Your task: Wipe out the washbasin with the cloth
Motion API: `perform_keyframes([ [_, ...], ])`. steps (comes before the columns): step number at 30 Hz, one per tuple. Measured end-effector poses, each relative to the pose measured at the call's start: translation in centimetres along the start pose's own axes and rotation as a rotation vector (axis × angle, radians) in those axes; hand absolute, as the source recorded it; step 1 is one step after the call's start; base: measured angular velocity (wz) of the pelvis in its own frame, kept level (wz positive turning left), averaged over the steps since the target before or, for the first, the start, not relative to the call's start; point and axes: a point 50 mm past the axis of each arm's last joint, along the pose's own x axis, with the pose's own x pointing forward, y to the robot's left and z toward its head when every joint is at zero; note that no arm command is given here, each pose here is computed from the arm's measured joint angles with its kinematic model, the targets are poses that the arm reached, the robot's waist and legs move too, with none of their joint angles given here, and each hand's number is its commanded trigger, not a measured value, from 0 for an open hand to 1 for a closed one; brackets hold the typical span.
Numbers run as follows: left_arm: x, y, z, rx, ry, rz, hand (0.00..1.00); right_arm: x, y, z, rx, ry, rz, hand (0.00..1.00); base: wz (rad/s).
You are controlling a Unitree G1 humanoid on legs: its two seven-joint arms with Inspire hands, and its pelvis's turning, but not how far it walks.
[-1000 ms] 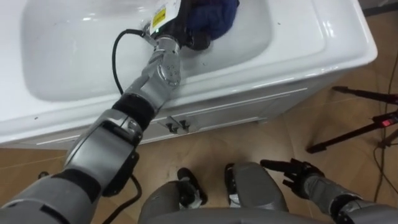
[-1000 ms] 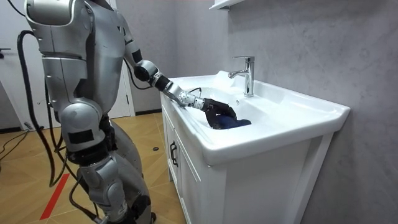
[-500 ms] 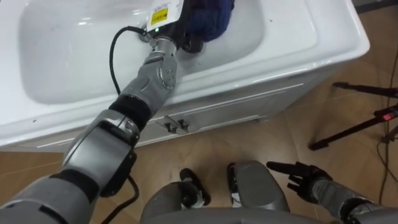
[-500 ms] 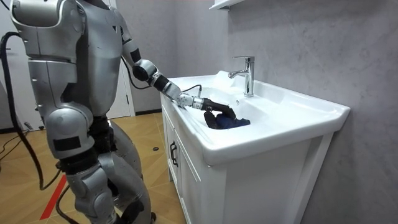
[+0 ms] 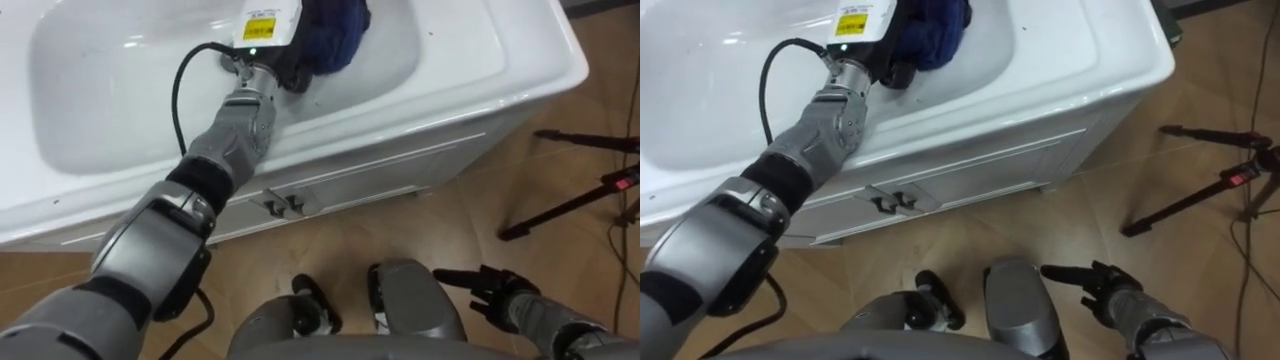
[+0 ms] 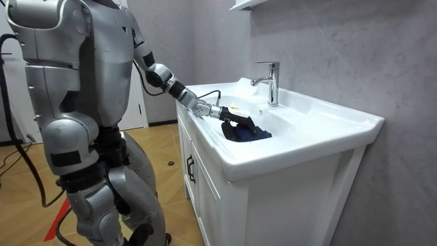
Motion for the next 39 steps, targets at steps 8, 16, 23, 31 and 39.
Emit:
perform_keyframes([
  [8, -4.5, -1.6, -9.9, 0.154, 0.224, -0.127, 1.0, -0.4, -2.2, -0.3, 0.04, -0.017, -0.098, 0.0, -0.17],
  [16, -10.2, -3.8, -15.1, 0.112, 0.461, -0.175, 1.0, -1.0, -4.3, -2.3, 0.009, 0.02, -0.197, 0.0, -0.05],
  [23, -12.0, -4.5, -15.9, 0.106, 0.507, -0.184, 1.0, -1.4, -5.6, -2.3, -0.009, 0.013, -0.231, 0.0, -0.2],
  [31, -13.3, -4.8, -15.6, 0.079, 0.496, -0.198, 1.0, -1.9, -7.0, -3.9, -0.087, 0.061, -0.275, 0.0, 0.03],
  [39, -14.4, -4.7, -15.2, -0.07, 0.531, -0.155, 1.0, -2.2, -7.4, -3.9, -0.058, 0.012, -0.323, 0.0, 0.19],
])
